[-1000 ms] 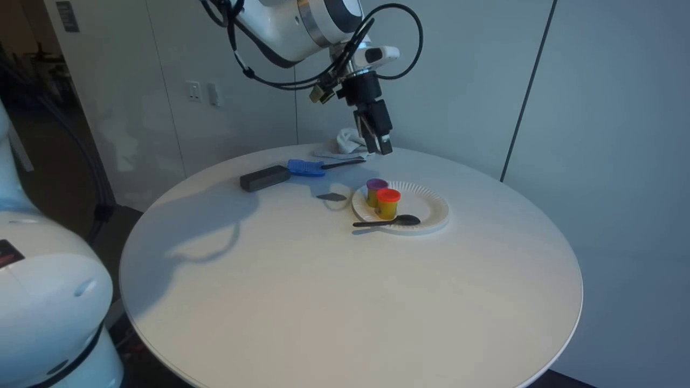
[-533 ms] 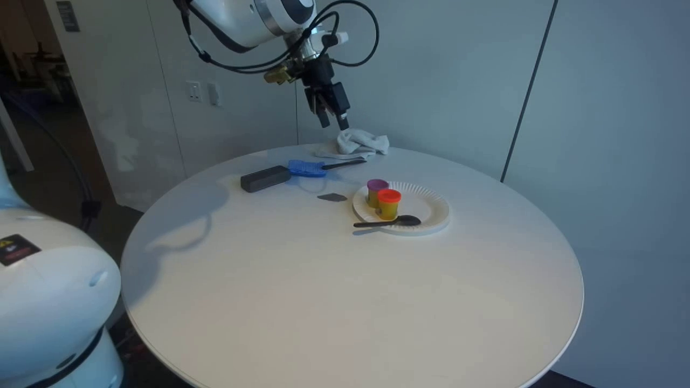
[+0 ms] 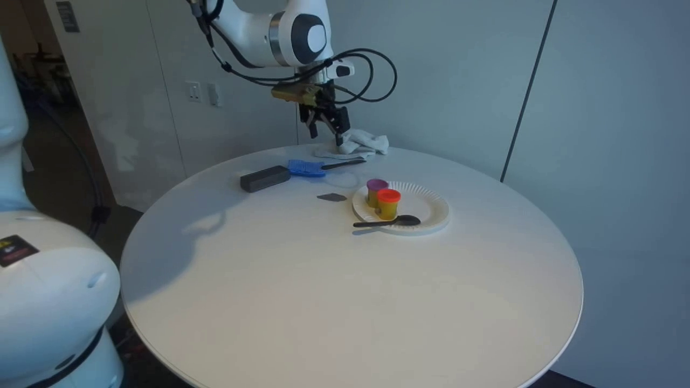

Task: Put the spice cups and black objects on the plate

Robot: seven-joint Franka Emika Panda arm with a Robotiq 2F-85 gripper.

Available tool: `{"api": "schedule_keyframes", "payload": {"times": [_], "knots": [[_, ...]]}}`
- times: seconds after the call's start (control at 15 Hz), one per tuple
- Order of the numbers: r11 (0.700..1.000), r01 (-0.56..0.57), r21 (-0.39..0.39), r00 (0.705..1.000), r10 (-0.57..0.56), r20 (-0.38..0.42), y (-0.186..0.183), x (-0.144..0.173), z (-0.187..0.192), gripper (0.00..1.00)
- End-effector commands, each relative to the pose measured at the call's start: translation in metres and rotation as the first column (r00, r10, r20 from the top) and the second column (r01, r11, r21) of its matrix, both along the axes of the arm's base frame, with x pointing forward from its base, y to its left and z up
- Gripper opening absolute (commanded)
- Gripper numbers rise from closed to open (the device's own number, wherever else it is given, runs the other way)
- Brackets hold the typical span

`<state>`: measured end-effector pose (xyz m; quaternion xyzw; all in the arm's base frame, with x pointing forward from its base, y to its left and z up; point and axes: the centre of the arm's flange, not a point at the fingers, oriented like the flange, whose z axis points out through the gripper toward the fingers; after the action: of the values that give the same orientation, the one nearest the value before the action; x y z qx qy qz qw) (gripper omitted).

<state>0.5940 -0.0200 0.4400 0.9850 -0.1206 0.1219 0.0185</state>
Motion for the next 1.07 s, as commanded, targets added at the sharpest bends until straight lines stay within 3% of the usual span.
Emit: {"api": "schedule_keyframes", "payload": {"times": [0.0, 0.2, 0.53, 1.0], "knots": [[0.981, -0.165, 0.104, 0.985, 0.170, -0.037, -0.012, 0.035, -0.013, 1.00], [0.957, -0.244, 0.156, 0.964, 0.257, -0.072, -0.020, 0.051, -0.027, 1.00], [0.980, -0.154, 0.126, 0.974, 0.172, -0.145, -0.051, 0.070, -0.038, 1.00], [0.997, -0.068, 0.042, 0.970, 0.076, -0.229, -0.047, 0.103, -0.052, 1.00]]}}
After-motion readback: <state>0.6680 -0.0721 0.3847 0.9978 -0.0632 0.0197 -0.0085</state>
